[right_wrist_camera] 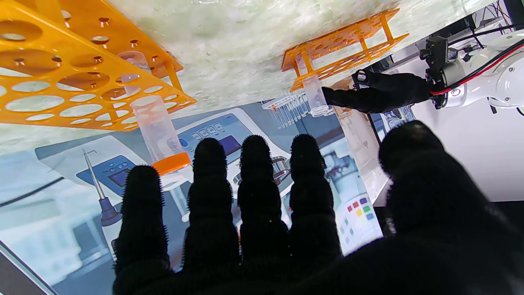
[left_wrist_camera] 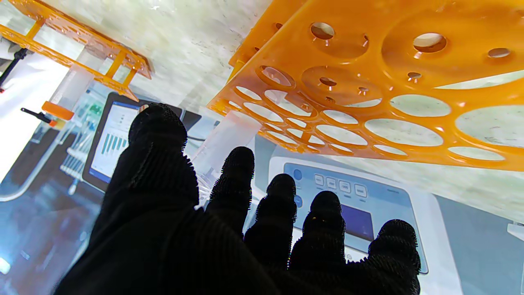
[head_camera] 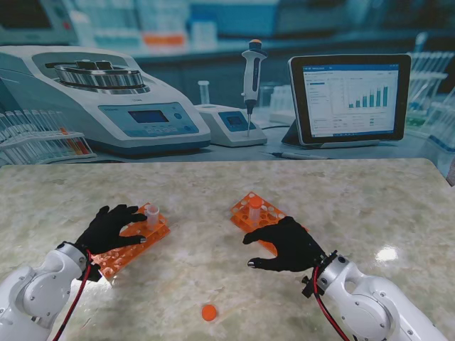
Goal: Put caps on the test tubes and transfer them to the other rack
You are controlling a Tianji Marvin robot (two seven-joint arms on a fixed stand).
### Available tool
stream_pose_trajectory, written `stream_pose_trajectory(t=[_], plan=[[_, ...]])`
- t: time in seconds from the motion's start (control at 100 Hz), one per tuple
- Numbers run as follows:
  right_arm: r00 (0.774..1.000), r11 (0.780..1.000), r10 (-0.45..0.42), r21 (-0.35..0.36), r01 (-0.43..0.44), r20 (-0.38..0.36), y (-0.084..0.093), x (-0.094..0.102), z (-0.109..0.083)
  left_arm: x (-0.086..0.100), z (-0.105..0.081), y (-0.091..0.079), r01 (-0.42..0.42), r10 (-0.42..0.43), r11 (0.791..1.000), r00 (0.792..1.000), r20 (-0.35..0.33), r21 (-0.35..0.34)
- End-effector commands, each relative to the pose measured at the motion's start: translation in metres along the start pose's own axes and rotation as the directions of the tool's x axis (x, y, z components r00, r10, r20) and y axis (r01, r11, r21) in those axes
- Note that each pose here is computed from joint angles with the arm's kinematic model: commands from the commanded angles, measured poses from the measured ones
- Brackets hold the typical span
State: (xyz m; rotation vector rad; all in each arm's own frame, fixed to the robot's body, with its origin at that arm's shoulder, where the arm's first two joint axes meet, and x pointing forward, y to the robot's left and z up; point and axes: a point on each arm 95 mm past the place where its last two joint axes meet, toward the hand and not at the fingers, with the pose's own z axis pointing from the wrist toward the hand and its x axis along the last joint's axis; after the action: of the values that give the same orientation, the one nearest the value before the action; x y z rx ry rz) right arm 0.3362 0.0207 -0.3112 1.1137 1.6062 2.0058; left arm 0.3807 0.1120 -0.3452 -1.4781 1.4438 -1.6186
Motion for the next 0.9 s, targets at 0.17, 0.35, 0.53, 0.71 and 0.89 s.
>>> stream_pose_trajectory(t=[0.17, 0.35, 0.53, 0.71, 0.89], plan=[[1.0, 1.0, 0.009, 0.01, -0.009, -0.002, -0.0035, 0.0015, -0.0012, 0.004, 0.0072, 0.0008, 0.012, -0.013, 1.0, 1.0, -0.013, -0.016], [1.0, 1.0, 0.01, 0.009, -0.009, -0.003, -0.0034, 0.0019, -0.0014, 0.0059, 0.0094, 0.0023, 0.019, -0.02, 0.999, 1.0, -0.024, -0.033], [1.0, 1.0, 0.009, 0.009, -0.009, -0.003, -0.0034, 0.0022, -0.0018, 0.0072, 0.0101, 0.0024, 0.013, -0.015, 0.999, 0.999, -0.033, -0.047], [1.0, 1.0, 0.01, 0.008, -0.01, -0.003, -0.0035, 0.0025, -0.0018, 0.0069, 0.0047, 0.0, -0.007, 0.005, 0.999, 0.999, -0.039, -0.046], [1.0, 1.0, 0.01, 0.01, -0.01, -0.004, -0.0037, 0.0027, -0.0016, 0.0073, 0.0011, 0.0001, 0.013, -0.015, 0.999, 0.999, -0.052, -0.035]])
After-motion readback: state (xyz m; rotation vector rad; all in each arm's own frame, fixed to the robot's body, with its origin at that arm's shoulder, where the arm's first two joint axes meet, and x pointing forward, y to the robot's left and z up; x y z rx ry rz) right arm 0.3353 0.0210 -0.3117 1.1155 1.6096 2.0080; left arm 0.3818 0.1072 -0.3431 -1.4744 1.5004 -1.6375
